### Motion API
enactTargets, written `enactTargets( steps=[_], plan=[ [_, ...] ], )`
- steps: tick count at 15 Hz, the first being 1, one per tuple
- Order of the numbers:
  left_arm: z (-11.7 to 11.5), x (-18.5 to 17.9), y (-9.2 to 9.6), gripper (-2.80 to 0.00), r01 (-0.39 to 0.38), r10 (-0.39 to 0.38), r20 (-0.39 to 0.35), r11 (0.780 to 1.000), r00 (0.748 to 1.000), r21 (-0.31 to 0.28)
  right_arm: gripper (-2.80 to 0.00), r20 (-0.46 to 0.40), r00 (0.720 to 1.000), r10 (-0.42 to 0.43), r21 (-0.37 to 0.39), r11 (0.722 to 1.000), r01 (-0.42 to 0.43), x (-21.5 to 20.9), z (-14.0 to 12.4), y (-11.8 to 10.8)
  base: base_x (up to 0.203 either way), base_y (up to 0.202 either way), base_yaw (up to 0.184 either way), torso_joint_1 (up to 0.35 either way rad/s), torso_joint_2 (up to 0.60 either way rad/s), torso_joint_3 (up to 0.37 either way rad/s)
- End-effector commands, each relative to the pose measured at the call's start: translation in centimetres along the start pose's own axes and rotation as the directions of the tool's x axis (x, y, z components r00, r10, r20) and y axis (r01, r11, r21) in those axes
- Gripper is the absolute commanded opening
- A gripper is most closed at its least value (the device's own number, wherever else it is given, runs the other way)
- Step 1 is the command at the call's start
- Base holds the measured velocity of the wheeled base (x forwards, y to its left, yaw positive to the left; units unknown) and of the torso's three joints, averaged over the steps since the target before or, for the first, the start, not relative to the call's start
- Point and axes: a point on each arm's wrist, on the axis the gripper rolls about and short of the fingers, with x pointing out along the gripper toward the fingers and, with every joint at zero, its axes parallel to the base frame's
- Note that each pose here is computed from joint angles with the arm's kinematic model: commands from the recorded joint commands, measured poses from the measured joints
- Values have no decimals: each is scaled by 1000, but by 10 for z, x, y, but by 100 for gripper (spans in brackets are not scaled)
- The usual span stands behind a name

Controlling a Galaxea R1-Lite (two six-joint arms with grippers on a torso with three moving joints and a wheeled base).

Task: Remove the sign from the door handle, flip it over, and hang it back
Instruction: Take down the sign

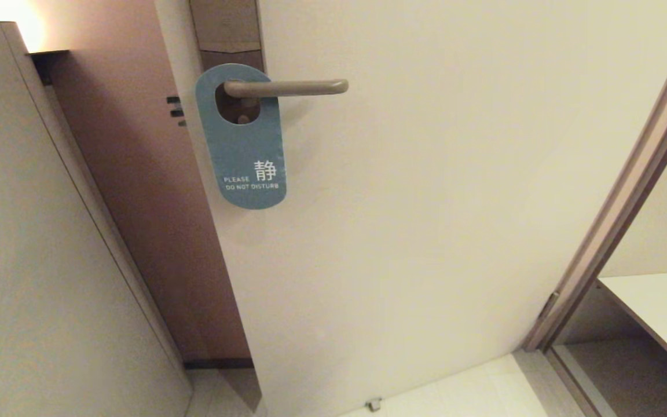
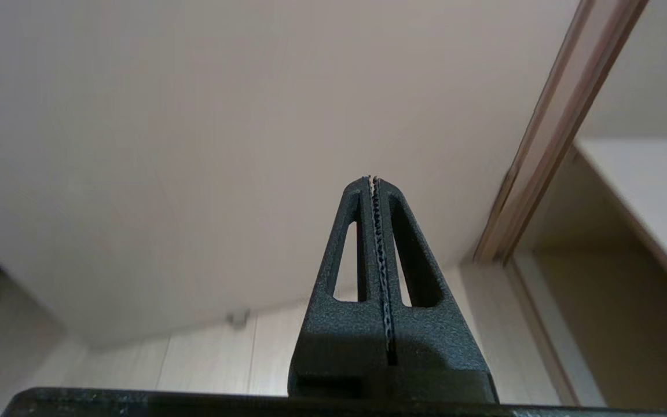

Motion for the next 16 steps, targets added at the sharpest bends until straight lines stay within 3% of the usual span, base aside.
enactTargets(
  steps=[1,16],
  plan=[
    [0,0,0,-280,0,0,-1,1000,1000,0,-280,83,997,-1,3,1000,1,-7,-2,0,0,0,0,0,0,0],
    [0,0,0,-280,-1,1,-1,1000,1000,1,-280,86,996,-1,3,1000,1,-7,-2,0,0,0,0,0,0,0]
  ],
)
